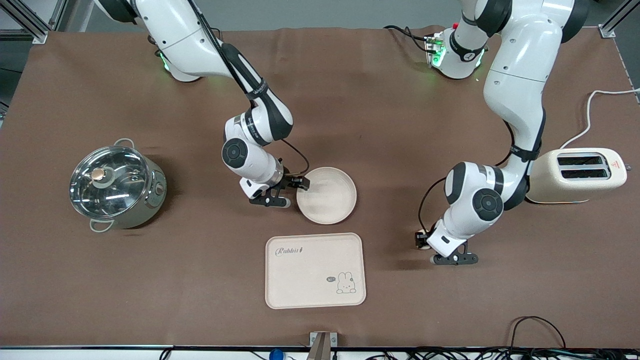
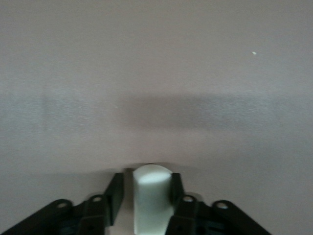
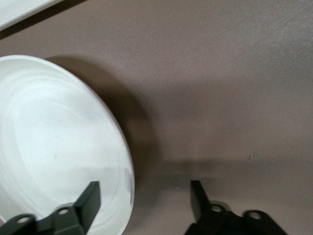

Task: Place bun in plate and plate on tray
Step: 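Carry the bun over the white plate and lower it with the left gripper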

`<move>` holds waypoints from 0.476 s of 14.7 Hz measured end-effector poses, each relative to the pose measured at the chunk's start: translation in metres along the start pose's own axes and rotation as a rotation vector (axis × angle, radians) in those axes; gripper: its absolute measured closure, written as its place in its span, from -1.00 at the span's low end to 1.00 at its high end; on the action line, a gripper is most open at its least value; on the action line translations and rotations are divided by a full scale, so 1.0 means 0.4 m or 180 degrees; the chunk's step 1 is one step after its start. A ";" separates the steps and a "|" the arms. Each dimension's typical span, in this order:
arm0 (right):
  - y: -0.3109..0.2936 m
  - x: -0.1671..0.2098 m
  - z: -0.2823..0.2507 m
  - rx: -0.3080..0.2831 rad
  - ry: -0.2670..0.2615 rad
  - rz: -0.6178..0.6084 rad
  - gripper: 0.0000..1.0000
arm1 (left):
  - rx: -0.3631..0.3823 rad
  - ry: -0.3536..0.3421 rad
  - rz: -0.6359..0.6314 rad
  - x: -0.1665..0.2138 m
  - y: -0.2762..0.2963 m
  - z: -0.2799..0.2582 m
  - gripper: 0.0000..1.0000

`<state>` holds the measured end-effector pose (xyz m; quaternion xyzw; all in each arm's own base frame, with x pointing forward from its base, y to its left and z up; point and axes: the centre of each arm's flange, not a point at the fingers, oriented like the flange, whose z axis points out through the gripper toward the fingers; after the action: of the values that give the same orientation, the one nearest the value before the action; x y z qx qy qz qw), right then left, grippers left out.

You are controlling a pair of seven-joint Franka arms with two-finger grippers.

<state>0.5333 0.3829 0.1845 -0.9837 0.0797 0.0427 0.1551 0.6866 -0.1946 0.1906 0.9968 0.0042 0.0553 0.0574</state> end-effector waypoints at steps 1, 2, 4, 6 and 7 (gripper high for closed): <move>0.001 0.003 0.002 0.0003 0.0016 0.0003 -0.37 | -0.0012 0.0004 0.0011 -0.001 0.008 -0.001 0.39; 0.000 0.006 0.001 0.0013 0.0043 0.0004 -0.07 | -0.0019 0.0008 0.0015 -0.001 0.013 -0.002 0.56; -0.002 0.010 -0.002 0.0035 0.0097 0.0001 0.32 | -0.0042 0.0022 0.0014 0.000 0.026 -0.006 0.80; -0.004 0.009 0.001 0.0037 0.0107 -0.0006 0.71 | -0.0140 0.0045 -0.0133 0.003 0.067 -0.023 0.84; -0.007 0.009 -0.001 0.0044 0.0115 -0.0011 0.93 | -0.0244 0.0047 -0.0282 0.002 0.108 -0.041 0.84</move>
<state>0.5373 0.3851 0.1852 -0.9834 0.0811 0.0241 0.1605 0.6858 -0.2356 0.2117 0.9923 0.0466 0.0601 0.0979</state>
